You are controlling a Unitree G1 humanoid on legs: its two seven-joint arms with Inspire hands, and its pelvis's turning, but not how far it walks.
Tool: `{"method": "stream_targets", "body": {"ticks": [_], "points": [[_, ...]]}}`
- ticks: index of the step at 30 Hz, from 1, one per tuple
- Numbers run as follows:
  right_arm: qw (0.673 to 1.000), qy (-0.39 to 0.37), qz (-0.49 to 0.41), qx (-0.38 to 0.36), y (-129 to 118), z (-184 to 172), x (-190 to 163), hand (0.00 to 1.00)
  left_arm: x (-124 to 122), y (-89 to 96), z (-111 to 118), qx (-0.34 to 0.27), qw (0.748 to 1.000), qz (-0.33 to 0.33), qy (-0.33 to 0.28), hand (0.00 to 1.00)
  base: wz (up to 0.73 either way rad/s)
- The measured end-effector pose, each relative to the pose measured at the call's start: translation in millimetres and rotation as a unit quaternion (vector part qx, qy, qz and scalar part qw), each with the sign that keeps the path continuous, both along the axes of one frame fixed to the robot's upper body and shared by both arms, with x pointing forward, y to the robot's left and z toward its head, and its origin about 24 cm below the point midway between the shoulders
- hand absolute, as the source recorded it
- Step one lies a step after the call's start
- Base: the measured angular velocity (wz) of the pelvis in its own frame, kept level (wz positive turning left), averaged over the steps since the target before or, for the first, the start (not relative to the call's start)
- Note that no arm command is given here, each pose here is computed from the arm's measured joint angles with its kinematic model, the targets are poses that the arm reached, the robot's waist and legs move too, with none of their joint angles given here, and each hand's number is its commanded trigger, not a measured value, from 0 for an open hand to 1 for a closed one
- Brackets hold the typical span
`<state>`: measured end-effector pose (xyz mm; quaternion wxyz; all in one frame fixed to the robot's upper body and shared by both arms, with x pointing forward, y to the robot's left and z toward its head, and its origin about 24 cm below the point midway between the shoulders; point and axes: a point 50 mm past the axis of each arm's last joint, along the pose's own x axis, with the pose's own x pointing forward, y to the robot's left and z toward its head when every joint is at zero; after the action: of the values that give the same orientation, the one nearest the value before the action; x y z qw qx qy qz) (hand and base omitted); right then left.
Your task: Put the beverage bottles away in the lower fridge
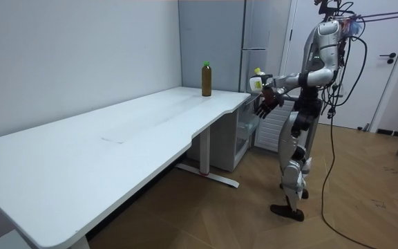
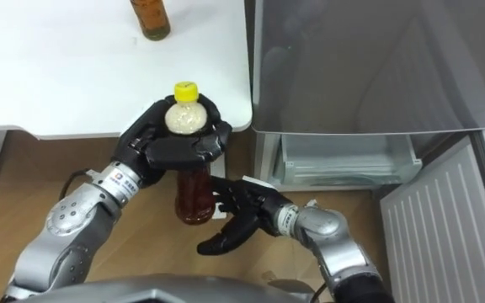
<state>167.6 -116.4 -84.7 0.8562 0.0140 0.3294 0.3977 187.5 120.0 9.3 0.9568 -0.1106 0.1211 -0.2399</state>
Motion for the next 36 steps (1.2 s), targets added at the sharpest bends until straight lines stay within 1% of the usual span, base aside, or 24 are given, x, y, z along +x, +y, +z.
{"method": "stream_targets", "body": {"ticks": [4,6,14,22,28,29,30,31,32,36], "points": [[0.998,0.014,-0.018,0.055,8.9,2.4,-1.2,0.0,1.0,-3.6,1.4,-0.004,1.0,-0.012,-0.004,1.0,0.0],[0.997,0.018,-0.014,0.07,11.6,3.3,-2.0,0.0,1.8,-4.3,2.2,-0.004,1.0,-0.015,-0.007,1.0,0.0],[0.992,0.033,-0.02,0.117,16.6,5.6,-3.8,0.0,2.1,-6.5,-2.7,-0.003,1.0,-0.02,0.003,1.0,0.0],[0.983,0.045,-0.048,0.17,18.9,9.2,-2.4,0.0,1.2,-7.6,-3.5,0.0,1.0,-0.026,0.005,1.0,0.0],[0.982,0.05,-0.045,0.177,20.1,8.8,-4.7,0.0,0.3,-8.2,-3.7,0.0,0.999,-0.038,0.004,1.0,0.0],[0.981,0.051,-0.046,0.179,20.2,8.8,-5.0,0.16,0.3,-8.3,-3.7,0.0,0.999,-0.038,0.004,1.0,0.0],[0.98,0.053,-0.049,0.183,20.2,8.7,-5.5,0.58,0.3,-8.2,-3.6,0.0,0.999,-0.038,0.004,1.0,0.0],[0.98,0.053,-0.051,0.185,19.9,8.9,-5.2,0.95,0.2,-8.3,-3.7,0.0,0.999,-0.038,0.004,1.0,0.0],[0.98,0.054,-0.051,0.186,20.0,8.9,-5.3,1.0,0.2,-8.3,-3.7,0.0,0.999,-0.039,0.004,1.0,0.0],[0.976,0.057,-0.061,0.2,20.1,9.7,-4.9,1.0,0.1,-8.5,-3.7,-0.001,0.999,-0.041,0.004,1.0,0.0]]}}
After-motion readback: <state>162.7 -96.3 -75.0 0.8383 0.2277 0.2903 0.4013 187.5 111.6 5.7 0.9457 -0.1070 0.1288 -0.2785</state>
